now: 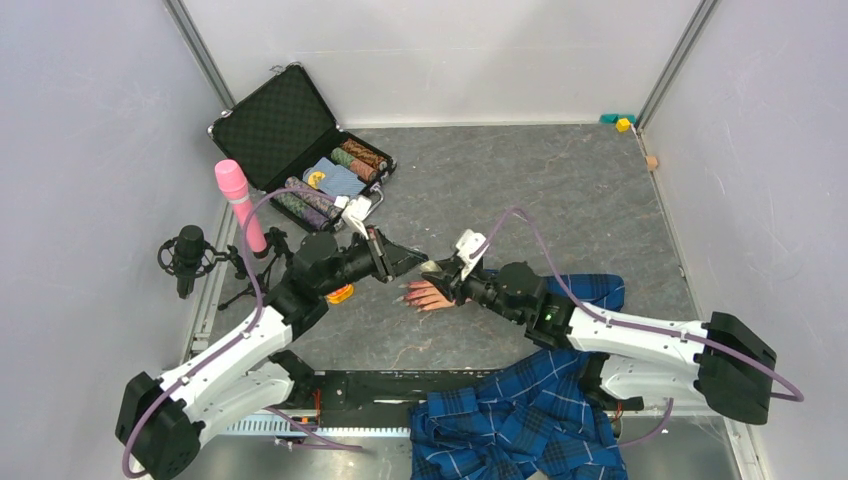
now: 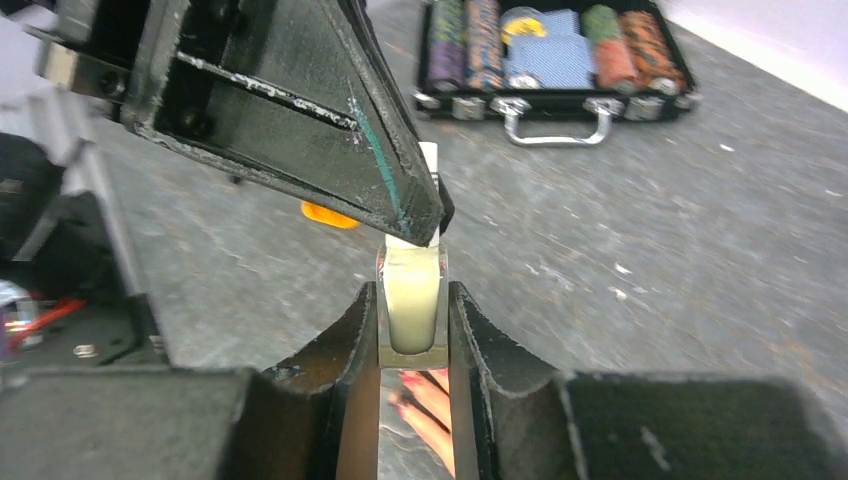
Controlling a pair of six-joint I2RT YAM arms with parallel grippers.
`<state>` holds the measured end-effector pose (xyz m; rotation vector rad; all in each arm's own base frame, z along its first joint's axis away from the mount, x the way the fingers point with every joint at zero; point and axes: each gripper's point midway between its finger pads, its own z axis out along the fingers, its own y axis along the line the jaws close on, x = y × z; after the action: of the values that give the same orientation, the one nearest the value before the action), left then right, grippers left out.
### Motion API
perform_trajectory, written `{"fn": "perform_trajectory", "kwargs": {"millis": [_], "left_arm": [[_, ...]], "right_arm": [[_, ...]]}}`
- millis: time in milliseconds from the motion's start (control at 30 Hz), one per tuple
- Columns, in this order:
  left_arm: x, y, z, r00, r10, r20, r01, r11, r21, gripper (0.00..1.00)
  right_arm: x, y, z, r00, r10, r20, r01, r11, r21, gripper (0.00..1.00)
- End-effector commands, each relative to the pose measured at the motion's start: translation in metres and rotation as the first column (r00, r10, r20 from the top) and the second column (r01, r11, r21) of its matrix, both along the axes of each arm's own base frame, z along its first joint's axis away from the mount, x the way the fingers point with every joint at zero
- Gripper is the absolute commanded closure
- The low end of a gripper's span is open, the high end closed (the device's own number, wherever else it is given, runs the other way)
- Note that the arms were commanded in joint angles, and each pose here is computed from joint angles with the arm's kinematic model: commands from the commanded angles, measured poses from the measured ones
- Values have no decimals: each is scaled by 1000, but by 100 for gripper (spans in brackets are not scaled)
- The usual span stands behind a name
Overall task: Paint the nails
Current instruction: Screw the nail polish bottle.
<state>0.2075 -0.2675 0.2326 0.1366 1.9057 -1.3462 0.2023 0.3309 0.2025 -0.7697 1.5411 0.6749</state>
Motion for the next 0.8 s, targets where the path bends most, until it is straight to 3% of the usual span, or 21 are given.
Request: {"fn": "perform_trajectory", "kwargs": {"millis": [0, 133, 433, 600, 767], "left_arm": [[-39, -6, 62, 937, -180, 300, 223, 968, -115, 98], [-72, -4, 91, 861, -283, 423, 376, 914, -154, 98], [-108, 2, 107, 755, -393, 525, 530, 838, -133, 98], [-118, 6, 115, 715, -403, 571, 558, 821, -119, 98], [-110, 5, 113, 740, -378, 557, 517, 849, -109, 98]], "right_arm": [[-24, 11, 43, 968, 251, -22, -236, 934, 267, 100], [-43, 15, 57, 915, 403, -19, -368, 853, 371, 100], [-68, 24, 69, 816, 578, -34, -497, 729, 471, 100], [-70, 25, 67, 803, 594, -44, -505, 718, 478, 100], [-66, 25, 64, 817, 575, -44, -496, 740, 454, 100]]}}
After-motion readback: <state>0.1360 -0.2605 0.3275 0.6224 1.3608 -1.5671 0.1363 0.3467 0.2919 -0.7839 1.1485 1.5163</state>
